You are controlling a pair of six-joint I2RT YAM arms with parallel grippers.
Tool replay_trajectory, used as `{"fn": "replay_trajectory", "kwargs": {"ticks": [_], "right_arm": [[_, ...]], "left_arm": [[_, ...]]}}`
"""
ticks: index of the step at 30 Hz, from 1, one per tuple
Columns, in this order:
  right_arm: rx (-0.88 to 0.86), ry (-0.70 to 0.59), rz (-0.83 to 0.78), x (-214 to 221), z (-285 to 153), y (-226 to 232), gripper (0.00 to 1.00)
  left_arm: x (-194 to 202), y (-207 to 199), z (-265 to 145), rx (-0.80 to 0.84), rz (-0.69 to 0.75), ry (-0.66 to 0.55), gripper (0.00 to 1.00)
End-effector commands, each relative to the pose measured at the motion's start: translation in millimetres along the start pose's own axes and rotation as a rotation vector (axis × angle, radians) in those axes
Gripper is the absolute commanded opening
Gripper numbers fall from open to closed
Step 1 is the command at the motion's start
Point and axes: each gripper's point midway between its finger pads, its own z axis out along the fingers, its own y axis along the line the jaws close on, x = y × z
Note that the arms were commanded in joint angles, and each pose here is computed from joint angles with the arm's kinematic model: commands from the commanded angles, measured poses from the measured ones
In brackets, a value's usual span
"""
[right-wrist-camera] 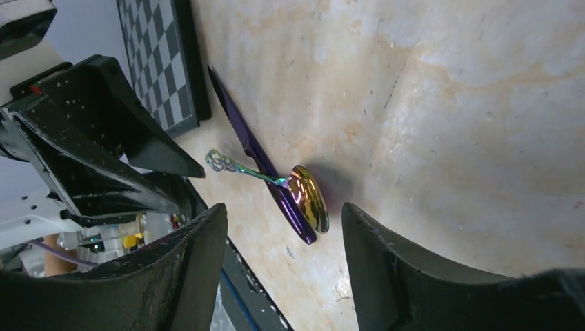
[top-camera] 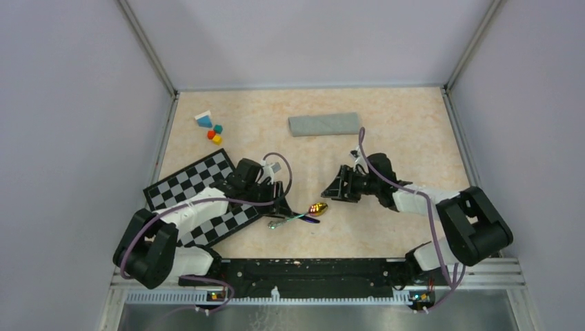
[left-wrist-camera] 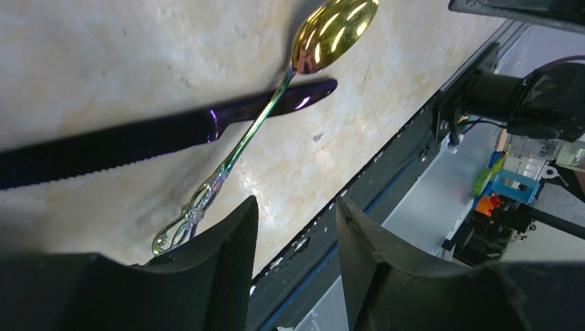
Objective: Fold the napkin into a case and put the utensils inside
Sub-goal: Pick up the spoon from the corner of the board, then insert the spoon into the folded napkin.
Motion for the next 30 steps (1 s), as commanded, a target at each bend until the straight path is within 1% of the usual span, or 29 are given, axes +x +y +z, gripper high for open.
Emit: {"fn": "replay_trajectory", "kwargs": {"ticks": [1,6,8,11,13,14,15,16,18,20,21,24,26,30], "right_arm": [[0.004,0.033,0.016,9.8,15.3,-5.9,0.58],[0.048,0.060,0.008,27.9,23.8,-15.4,0.51],[0.033,0.066,0.013,31.2,26.0,-14.6,0.47],[0.011,0.082,0.021,34.8,30.8,-12.4,0.34],[-0.005,0.093,0.034,38.2,32.3,-9.9,0.29],[-0.027,0.092,0.037,37.8,32.8,-5.8,0.24],[-0.041,0.087,0.036,35.9,33.3,-2.7,0.15],[-0.042,0.081,0.034,33.1,34.1,-1.2,0.00],[-0.030,0.057,0.028,20.3,35.2,-0.1,0.00],[-0.026,0.001,0.044,-8.7,30.6,-0.6,0.00],[-0.018,-0.048,0.059,-30.4,24.5,-5.2,0.00],[0.036,-0.233,0.078,-106.5,0.3,-30.4,0.00],[0.068,-0.321,0.030,-162.6,-14.5,-40.9,0.00],[0.130,-0.424,-0.012,-233.7,-32.5,-65.2,0.00]], "left_arm": [[2.5,-7.3,-0.5,0.038,0.038,-0.038,0.52],[-7.9,-13.7,-8.6,0.024,0.081,-0.073,0.57],[-14.0,-17.6,-11.0,0.022,0.100,-0.087,0.58],[-26.5,-24.5,-12.9,0.024,0.125,-0.113,0.58],[-40.5,-31.8,-14.0,0.028,0.146,-0.146,0.59],[-49.4,-35.4,-14.7,0.029,0.155,-0.169,0.59],[-58.8,-38.7,-14.5,0.027,0.163,-0.195,0.59],[-70.5,-43.3,-15.0,0.028,0.168,-0.226,0.60],[-99.1,-49.0,-16.3,0.007,0.157,-0.305,0.61],[-131.5,-55.1,-17.2,-0.014,0.161,-0.391,0.63],[-153.2,-62.1,-19.2,-0.014,0.166,-0.446,0.65],[-204.4,-63.2,-15.8,-0.022,0.145,-0.545,0.67],[-233.6,-52.3,-4.1,-0.033,0.114,-0.570,0.67],[-287.3,-37.6,16.2,-0.015,0.109,-0.596,0.67]]}}
